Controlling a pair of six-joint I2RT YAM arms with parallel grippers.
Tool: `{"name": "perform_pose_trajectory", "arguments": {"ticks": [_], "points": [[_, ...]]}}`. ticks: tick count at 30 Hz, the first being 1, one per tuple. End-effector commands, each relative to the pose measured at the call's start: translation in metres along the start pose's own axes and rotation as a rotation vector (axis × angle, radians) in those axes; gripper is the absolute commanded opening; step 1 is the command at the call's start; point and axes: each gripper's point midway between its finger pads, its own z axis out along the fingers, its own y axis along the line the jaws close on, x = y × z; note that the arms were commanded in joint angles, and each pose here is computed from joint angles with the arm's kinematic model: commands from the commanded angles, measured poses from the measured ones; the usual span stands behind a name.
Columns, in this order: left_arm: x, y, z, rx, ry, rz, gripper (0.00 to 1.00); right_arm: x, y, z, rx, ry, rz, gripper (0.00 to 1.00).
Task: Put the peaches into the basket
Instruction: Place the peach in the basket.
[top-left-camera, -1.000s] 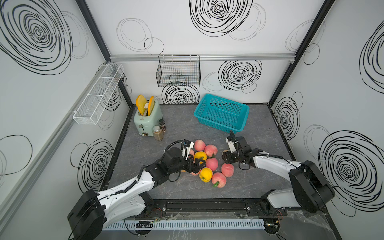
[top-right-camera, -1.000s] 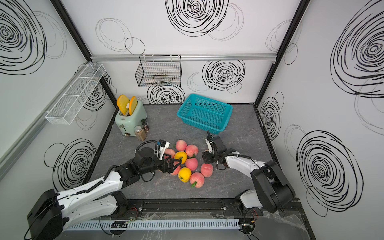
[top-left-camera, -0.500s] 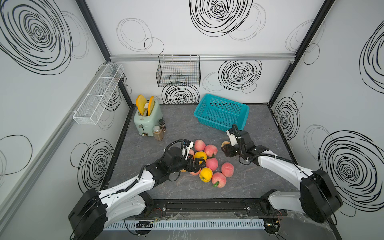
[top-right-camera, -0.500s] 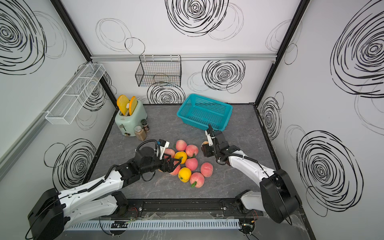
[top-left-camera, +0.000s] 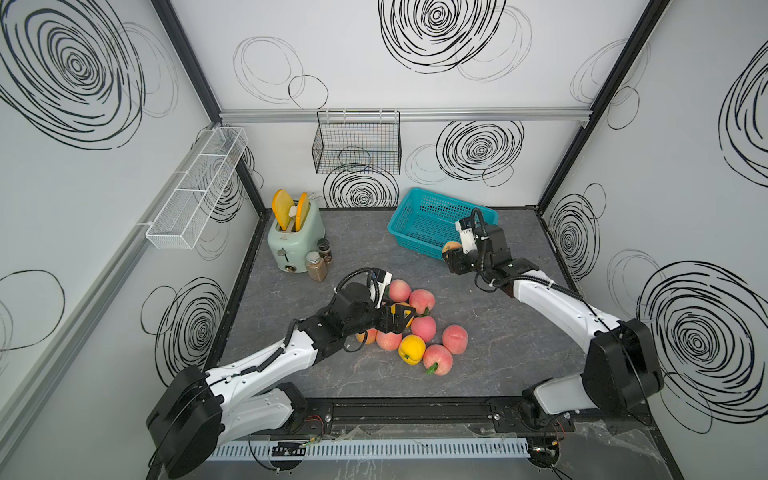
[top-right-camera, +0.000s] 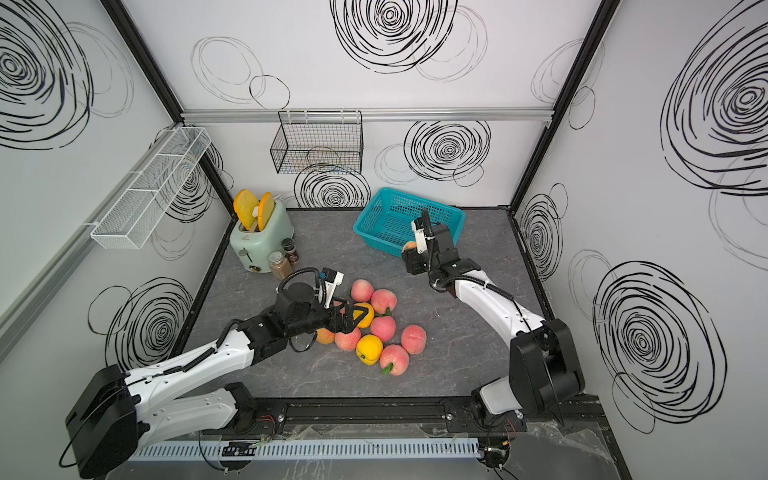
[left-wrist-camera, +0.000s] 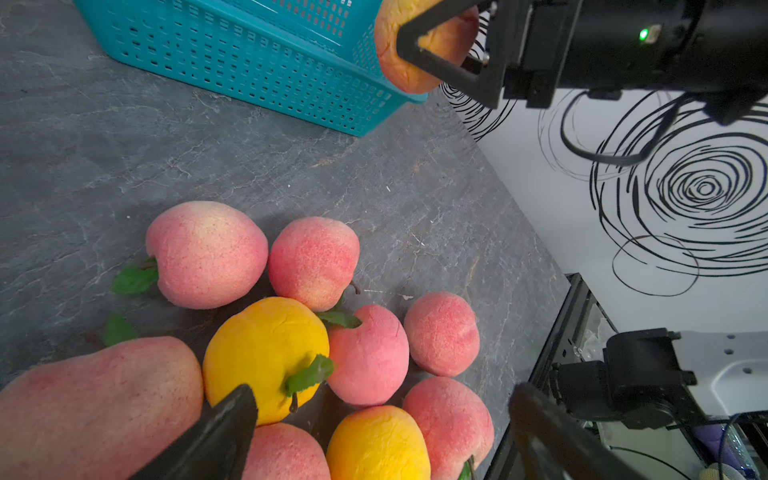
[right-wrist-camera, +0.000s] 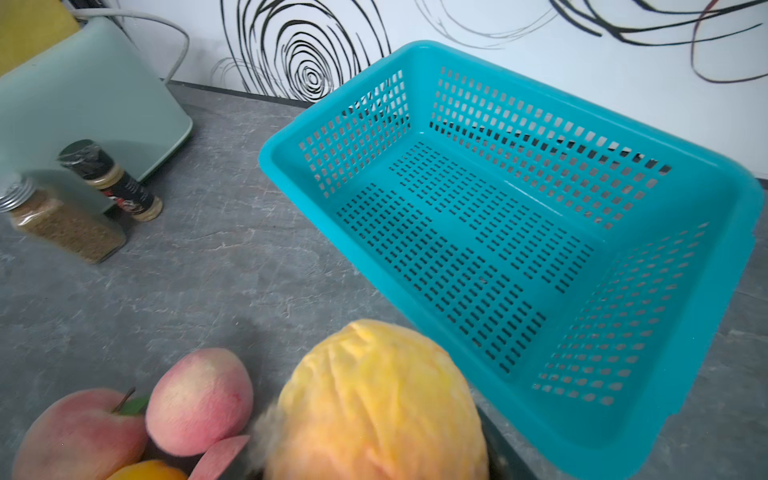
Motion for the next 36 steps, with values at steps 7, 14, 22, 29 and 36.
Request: {"name": "perform_pose_trajectory", "arguments": {"ticks": [7,14,22,29,36], "points": [[-0.039,-0.001,0.009,-0.007,-0.076,-0.007,0.98,-0.059,-0.034,0.049,0.026,-0.069,-0.012,0.59],[-0.054,-0.001,0.02,-0.015,-0.092,0.0,0.98,-0.062,-0.057,0.097,0.06,-0.032,0.003,0.58],[-0.062,-0.002,0.026,-0.017,-0.1,0.008,0.98,-0.045,-0.073,0.145,0.068,0.039,0.013,0.59],[-0.058,0.004,0.025,-0.031,-0.1,0.004,0.98,-0.028,-0.086,0.168,0.067,0.083,0.038,0.59],[-0.055,0.009,0.024,-0.036,-0.101,0.0,0.98,-0.015,-0.096,0.178,0.083,0.117,0.049,0.6]]}}
